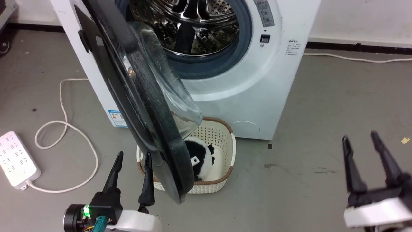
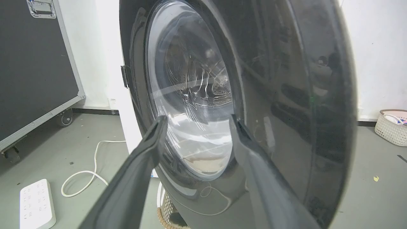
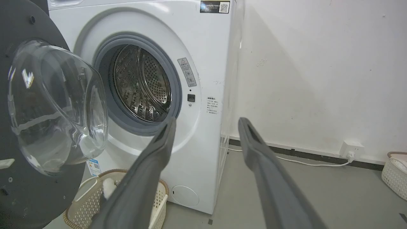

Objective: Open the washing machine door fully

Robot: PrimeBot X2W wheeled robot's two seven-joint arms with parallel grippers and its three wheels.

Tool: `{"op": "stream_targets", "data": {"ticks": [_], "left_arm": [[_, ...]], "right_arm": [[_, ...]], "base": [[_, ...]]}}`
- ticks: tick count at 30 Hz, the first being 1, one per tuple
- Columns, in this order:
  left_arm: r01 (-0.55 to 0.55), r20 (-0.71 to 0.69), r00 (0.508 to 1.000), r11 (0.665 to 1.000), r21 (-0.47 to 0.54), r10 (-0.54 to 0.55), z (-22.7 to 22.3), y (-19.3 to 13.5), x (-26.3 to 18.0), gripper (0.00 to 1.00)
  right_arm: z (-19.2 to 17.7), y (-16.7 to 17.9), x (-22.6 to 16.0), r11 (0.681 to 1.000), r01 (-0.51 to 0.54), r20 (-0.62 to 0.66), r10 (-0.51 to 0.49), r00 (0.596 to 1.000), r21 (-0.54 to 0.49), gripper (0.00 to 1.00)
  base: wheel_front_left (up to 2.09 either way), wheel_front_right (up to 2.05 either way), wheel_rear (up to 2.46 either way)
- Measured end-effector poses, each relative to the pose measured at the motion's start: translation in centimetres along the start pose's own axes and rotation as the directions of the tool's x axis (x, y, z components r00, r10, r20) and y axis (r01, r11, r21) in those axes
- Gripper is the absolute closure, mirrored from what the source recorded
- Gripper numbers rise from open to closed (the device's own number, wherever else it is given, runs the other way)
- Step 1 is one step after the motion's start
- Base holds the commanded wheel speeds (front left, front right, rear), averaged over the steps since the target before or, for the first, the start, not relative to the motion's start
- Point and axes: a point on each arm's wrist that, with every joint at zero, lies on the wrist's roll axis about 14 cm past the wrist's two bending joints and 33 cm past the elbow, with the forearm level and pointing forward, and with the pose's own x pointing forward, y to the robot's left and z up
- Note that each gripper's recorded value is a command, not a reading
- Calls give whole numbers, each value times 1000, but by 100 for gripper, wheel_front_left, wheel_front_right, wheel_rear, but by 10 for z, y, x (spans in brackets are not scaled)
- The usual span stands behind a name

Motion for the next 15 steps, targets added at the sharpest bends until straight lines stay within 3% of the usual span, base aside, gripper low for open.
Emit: {"op": "stream_targets", "data": {"ticks": [8,15], "left_arm": [[13,-37,999,1000,-6,-13,-10,-1,-10,0],[10,-47,999,1000,-5,-10,-13,2,-11,0]], "right_arm": [[-18,17,-38,1000,17,-78,-18,997,-11,0],[-20,21,-44,999,31,-89,-31,996,8,0]], "base": [[0,0,0],[0,0,0]]}}
